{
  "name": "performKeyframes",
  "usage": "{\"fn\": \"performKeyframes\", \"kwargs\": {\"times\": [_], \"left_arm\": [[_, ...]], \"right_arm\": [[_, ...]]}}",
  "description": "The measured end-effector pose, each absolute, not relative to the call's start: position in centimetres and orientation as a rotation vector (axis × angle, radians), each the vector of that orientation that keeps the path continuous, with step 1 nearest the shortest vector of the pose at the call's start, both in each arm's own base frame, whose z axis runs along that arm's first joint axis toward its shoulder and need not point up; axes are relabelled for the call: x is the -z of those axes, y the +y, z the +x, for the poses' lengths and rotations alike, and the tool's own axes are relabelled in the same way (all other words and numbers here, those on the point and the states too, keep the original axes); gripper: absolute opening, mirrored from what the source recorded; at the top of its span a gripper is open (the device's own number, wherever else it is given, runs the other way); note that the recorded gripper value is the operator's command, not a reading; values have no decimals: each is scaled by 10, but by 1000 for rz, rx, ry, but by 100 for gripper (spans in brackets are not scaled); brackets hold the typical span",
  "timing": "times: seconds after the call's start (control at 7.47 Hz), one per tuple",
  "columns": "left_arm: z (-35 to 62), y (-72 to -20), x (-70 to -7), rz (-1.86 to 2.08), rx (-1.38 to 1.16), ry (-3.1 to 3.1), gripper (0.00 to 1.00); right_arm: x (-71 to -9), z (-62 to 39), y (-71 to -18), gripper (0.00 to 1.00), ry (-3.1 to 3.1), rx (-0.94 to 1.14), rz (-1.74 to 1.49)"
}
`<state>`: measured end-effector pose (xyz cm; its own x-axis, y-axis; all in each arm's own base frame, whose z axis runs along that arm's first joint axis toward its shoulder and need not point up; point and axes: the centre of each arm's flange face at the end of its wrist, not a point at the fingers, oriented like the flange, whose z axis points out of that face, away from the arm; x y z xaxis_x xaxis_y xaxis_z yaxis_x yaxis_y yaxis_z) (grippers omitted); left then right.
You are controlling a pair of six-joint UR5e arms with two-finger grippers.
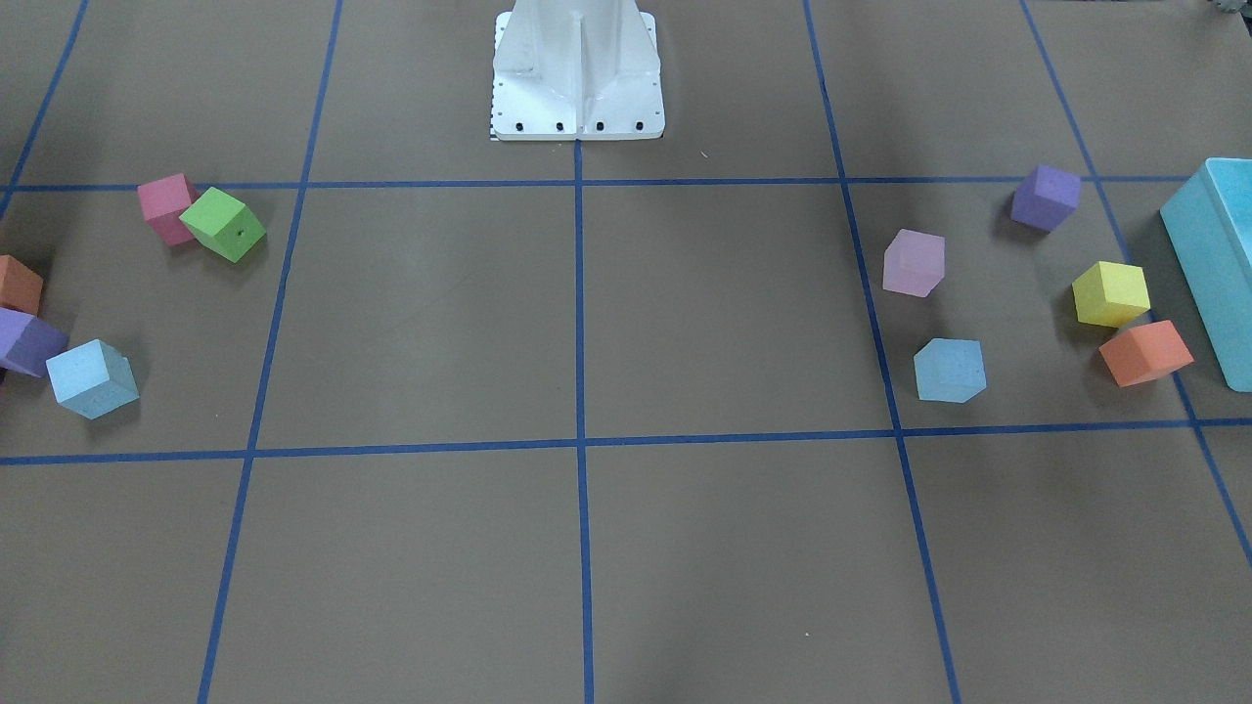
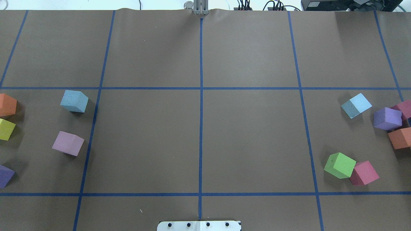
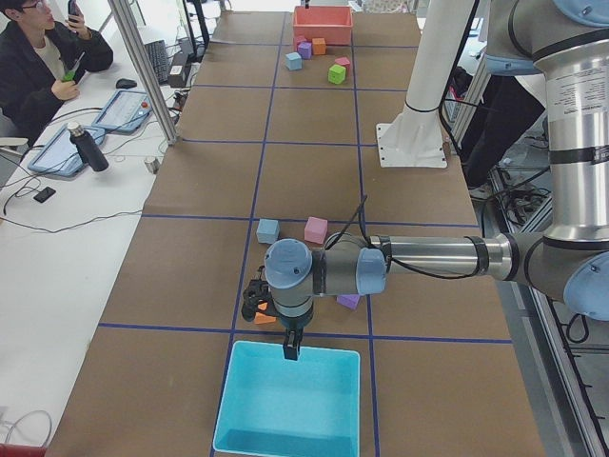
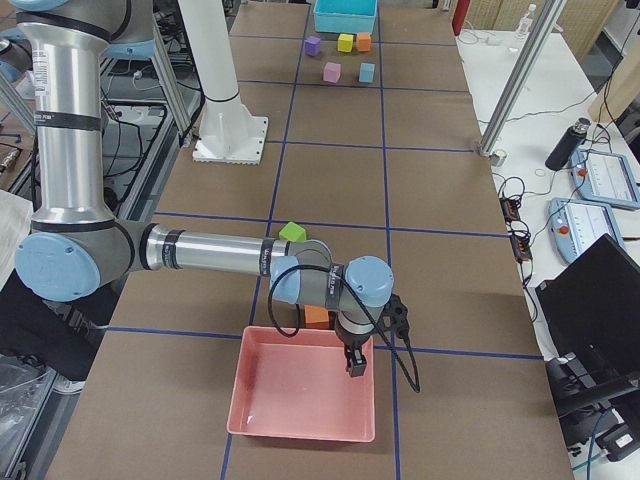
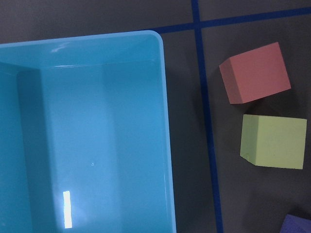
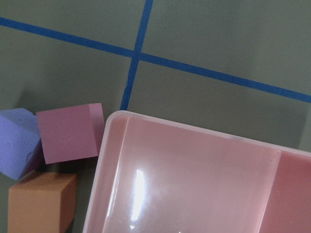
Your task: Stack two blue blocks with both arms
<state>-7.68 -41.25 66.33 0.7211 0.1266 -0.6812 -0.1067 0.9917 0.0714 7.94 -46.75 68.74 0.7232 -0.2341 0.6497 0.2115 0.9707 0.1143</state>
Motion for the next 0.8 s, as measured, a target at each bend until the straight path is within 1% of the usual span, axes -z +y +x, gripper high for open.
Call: {"fn": "performKeyframes", "kwargs": {"times": [0.4, 0.67, 0.8], "left_arm": [[-77, -415, -647, 57, -137, 751, 98], [-77, -418, -635, 80, -145, 748, 98], [-77, -419, -633, 84, -145, 748, 98]], "right_arm": [[-682, 79, -470, 100, -727, 249, 43], [-656, 75, -479, 100, -781, 260, 96], [-632, 70, -486, 100, -837, 275, 149]]}}
